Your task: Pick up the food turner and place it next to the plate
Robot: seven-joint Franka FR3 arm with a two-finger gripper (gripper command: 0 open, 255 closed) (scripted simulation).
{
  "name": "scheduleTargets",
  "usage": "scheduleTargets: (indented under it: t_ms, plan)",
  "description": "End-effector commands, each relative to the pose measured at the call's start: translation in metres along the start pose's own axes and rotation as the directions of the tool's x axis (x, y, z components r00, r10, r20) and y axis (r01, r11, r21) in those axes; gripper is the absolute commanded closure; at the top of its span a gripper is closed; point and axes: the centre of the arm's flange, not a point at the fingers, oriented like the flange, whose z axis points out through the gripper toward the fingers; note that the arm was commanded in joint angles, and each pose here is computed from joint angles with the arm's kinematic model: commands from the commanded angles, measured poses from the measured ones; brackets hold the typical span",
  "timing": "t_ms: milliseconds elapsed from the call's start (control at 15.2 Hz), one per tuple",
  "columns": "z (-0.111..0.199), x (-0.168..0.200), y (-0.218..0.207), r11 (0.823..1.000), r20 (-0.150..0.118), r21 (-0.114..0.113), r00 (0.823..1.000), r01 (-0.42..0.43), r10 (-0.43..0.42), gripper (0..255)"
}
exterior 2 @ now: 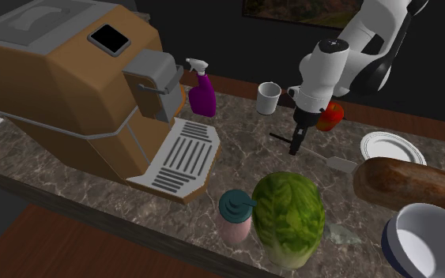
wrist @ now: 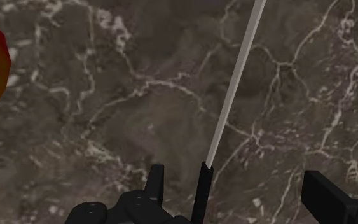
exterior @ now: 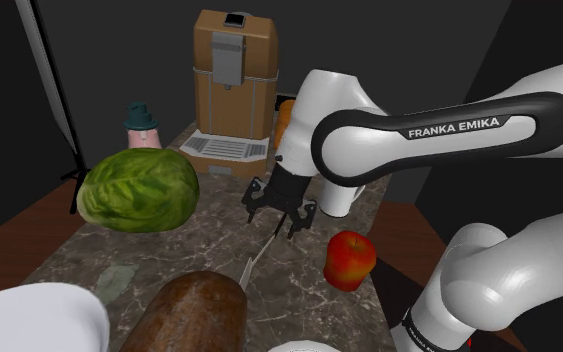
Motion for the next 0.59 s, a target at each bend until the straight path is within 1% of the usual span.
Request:
scheduleTargets:
  t_ms: [0, 198, 264, 528]
  plan:
    - [0.0002, 0.0, -0.0001, 1.0, 0.0, 0.0, 1.0, 0.0, 0.0, 0]
    - [0.0002, 0.0, -0.0001, 1.0, 0.0, 0.0, 1.0, 0.0, 0.0, 0]
    - [0.0002, 0.0, -0.0001, 1.0, 0.0, 0.0, 1.0, 0.0, 0.0, 255]
    - [0.0002, 0.0, -0.0001, 1.0, 0.0, 0.0, 1.0, 0.0, 0.0, 255]
